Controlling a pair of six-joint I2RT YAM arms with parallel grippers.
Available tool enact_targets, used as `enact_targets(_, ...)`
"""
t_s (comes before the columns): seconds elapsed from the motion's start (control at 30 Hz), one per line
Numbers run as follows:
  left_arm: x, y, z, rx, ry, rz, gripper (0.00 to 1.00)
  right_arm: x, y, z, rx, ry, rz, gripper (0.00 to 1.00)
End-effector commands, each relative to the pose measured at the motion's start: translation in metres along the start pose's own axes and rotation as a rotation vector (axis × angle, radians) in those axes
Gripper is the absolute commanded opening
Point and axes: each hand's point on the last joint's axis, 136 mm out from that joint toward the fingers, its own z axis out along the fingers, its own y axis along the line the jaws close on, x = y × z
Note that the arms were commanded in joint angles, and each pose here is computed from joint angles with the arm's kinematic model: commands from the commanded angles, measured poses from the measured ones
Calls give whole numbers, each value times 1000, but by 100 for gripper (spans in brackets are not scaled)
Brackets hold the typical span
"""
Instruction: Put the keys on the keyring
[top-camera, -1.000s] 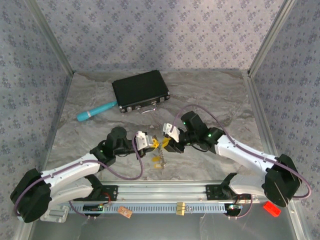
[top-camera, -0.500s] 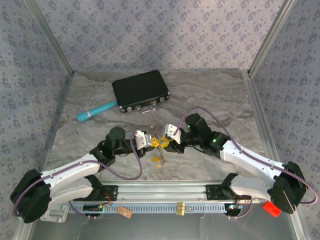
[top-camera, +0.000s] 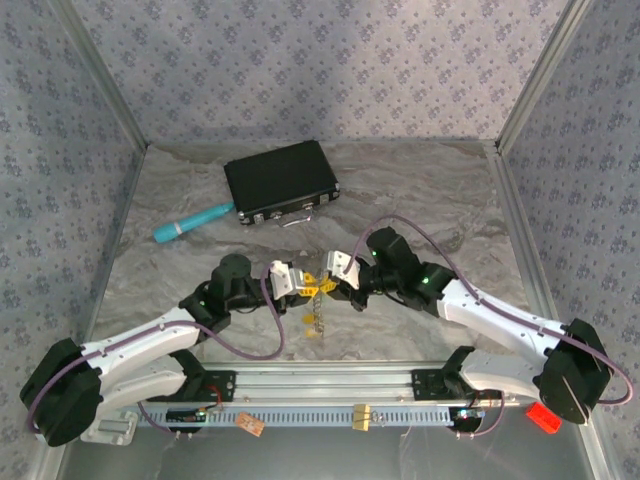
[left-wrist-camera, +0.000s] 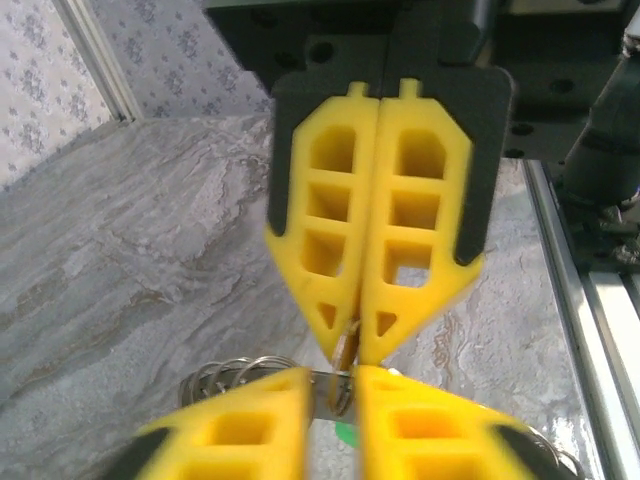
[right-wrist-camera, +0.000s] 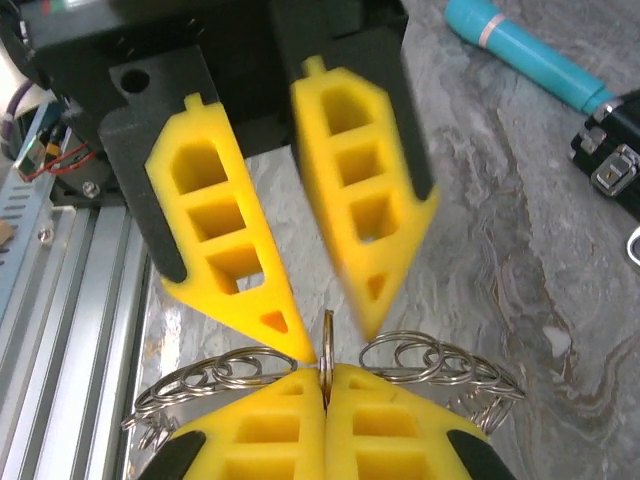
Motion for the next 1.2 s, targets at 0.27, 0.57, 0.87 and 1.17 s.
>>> enact_targets(0.27, -7, 4, -1, -2, 69, 49, 26, 7, -4, -10, 17, 286, -134, 0)
enact_targets(0.57, -10, 2, 3, 18, 51, 47, 21, -14, 4, 2, -31, 255, -177, 0)
enact_targets(0.87, -12, -1, 0, 27, 30, 49, 0, -17, 6, 2, -9, 189, -144, 15)
enact_targets(1.17, -23, -8, 1, 53, -88, 10, 0, -25, 3, -16, -37, -106, 13, 30)
